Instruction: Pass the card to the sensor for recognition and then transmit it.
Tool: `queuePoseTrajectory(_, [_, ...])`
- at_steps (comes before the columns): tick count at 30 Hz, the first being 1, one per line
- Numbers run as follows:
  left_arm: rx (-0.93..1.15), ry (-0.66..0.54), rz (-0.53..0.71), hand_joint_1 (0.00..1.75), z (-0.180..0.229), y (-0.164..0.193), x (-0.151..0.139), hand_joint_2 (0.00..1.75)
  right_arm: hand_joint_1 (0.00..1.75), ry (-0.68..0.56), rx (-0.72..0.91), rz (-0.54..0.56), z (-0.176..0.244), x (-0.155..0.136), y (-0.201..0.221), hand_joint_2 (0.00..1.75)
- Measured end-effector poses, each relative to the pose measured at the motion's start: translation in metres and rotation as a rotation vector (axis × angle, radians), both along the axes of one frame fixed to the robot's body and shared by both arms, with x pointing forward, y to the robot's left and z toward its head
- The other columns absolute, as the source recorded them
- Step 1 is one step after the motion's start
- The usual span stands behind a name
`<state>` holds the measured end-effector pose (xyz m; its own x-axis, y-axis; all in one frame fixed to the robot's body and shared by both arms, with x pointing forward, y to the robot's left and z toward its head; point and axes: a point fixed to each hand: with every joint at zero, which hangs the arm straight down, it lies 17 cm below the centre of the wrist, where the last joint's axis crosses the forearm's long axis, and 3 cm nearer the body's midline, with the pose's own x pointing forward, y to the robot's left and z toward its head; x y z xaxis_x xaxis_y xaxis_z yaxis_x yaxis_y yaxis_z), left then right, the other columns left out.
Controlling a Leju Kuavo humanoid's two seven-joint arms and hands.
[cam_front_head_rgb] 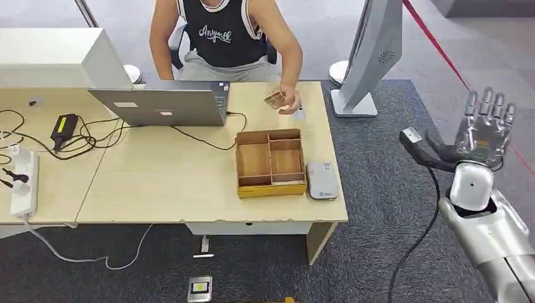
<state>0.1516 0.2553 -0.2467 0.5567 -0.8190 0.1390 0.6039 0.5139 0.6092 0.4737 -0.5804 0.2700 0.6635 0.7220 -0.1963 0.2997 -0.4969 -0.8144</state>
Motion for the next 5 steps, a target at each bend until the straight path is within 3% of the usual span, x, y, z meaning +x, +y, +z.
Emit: queuePoseTrajectory(5, [-0.005, 0.006, 0.04, 0.0, 0.0, 0.001, 0.0, 0.0, 0.0, -0.113, 0.139, -0.1, -0.041, -0.051, -0.056, 1.75])
